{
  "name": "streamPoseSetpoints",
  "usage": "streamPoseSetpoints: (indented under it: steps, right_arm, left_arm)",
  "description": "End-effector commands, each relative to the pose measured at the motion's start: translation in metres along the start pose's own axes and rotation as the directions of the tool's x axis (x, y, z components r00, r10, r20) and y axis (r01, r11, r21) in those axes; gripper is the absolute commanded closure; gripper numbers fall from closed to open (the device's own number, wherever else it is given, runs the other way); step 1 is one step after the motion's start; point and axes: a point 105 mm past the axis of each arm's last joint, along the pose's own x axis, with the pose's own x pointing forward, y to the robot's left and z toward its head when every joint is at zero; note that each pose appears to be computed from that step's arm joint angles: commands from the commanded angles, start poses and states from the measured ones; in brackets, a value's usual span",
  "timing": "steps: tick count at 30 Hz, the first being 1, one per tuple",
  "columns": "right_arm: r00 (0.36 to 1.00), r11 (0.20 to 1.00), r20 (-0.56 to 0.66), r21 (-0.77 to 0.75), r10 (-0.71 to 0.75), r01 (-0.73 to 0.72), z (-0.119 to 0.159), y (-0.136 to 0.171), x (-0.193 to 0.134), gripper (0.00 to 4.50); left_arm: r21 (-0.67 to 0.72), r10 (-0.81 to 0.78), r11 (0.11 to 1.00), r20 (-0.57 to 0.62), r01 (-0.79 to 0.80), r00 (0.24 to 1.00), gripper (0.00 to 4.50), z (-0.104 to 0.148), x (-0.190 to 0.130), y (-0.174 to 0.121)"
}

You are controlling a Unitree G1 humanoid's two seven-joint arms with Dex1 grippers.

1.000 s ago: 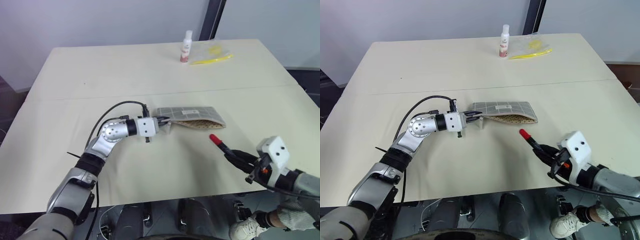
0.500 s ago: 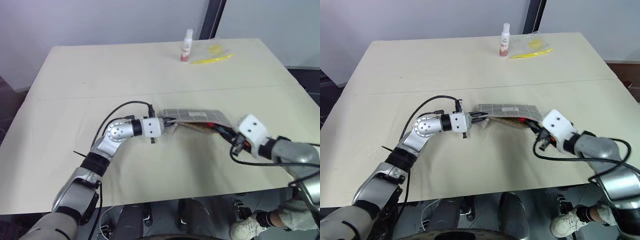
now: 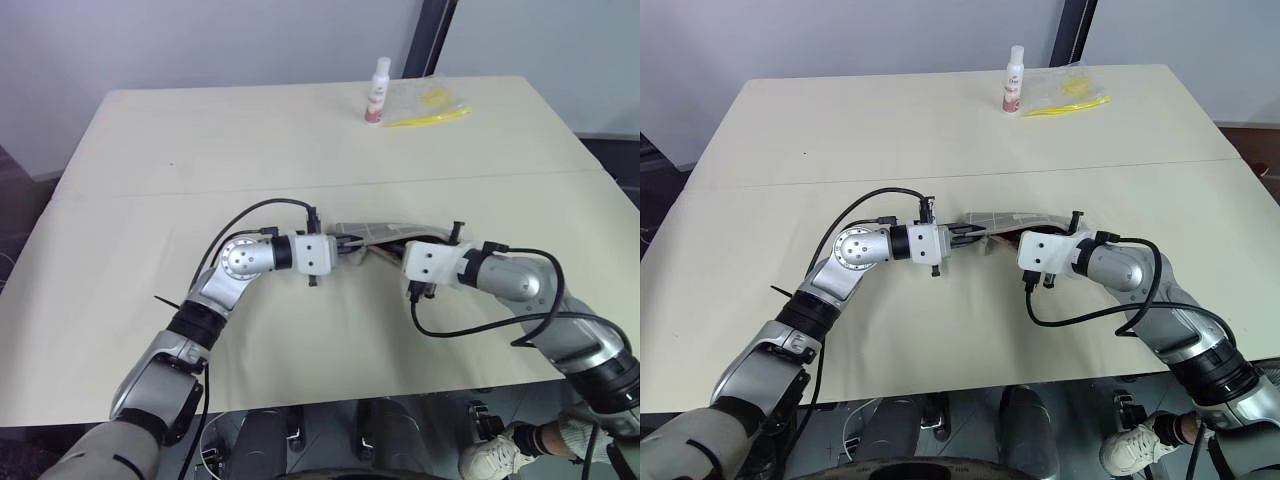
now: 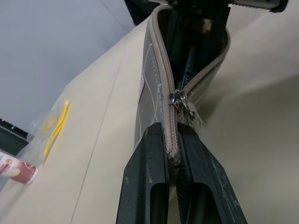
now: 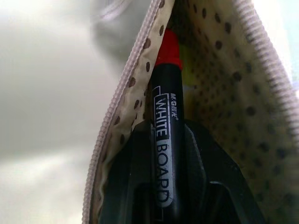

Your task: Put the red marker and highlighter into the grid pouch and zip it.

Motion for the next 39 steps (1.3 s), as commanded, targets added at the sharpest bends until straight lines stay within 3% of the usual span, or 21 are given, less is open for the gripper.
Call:
streamPoseSetpoints:
  steps: [1, 3, 5, 7, 11, 14, 16, 18, 22, 24, 31, 39]
  right_arm:
    - [0.990, 0.993, 0.077, 0.035, -0.117, 0.115, 0.009, -0.023, -0.015, 2.19]
    - [0.968, 0.970, 0.153, 0.176, -0.197, 0.170, 0.018, -0.031, -0.032, 1.02]
    - [0.955, 0.951, 0.240, 0.295, -0.171, 0.096, 0.031, -0.021, -0.049, 0.06]
    - [0.936, 0.926, 0.307, 0.376, -0.170, 0.045, 0.042, -0.014, -0.064, 0.02]
    - [0.906, 0.798, 0.359, 0.602, -0.225, -0.040, 0.048, -0.003, -0.087, 0.02]
    - [0.928, 0.696, 0.344, 0.701, -0.140, -0.155, 0.043, 0.030, -0.089, 0.02]
    - [0.949, 0.613, 0.309, 0.764, -0.071, -0.203, 0.038, 0.059, -0.082, 0.02]
    - [0.974, 0.540, 0.215, 0.829, -0.067, -0.145, 0.029, 0.080, -0.057, 0.02]
    - [0.971, 0.419, 0.184, 0.902, -0.151, -0.106, 0.038, 0.073, -0.027, 0.02]
    - [0.974, 0.429, 0.162, 0.900, -0.159, -0.080, 0.038, 0.070, -0.013, 0.02]
    - [0.946, 0.266, 0.136, 0.962, -0.295, -0.056, 0.038, 0.040, 0.006, 0.02]
    - [0.936, 0.291, 0.265, 0.937, -0.232, -0.194, 0.053, 0.042, 0.004, 0.02]
  left_arm:
    - [0.018, 0.039, 0.999, 0.042, -0.039, 0.998, 4.50, 0.011, -0.002, 0.011]
    - [0.007, 0.037, 0.999, 0.035, -0.037, 0.999, 4.50, 0.009, -0.003, 0.008]
    - [0.004, 0.034, 0.999, 0.033, -0.034, 0.999, 4.50, 0.008, -0.003, 0.005]
    - [0.004, 0.036, 0.999, 0.032, -0.036, 0.999, 4.50, 0.007, -0.003, 0.005]
    - [0.008, 0.036, 0.999, 0.031, -0.036, 0.999, 4.50, 0.007, 0.000, 0.004]
    - [0.011, 0.027, 1.000, 0.031, -0.027, 0.999, 4.50, 0.007, 0.004, 0.002]
    - [0.026, 0.009, 1.000, 0.034, -0.009, 0.999, 4.50, 0.007, 0.007, -0.001]
    - [0.050, -0.013, 0.999, 0.037, 0.011, 0.999, 4.50, 0.009, 0.010, -0.003]
    - [0.095, -0.037, 0.995, 0.041, 0.033, 0.998, 4.50, 0.012, 0.014, -0.001]
    - [0.111, -0.044, 0.993, 0.044, 0.039, 0.998, 4.50, 0.013, 0.015, -0.002]
    - [0.176, -0.083, 0.982, 0.047, 0.073, 0.995, 4.50, 0.015, 0.016, -0.007]
    - [0.245, -0.101, 0.965, 0.016, 0.094, 0.995, 4.50, 0.011, 0.014, -0.008]
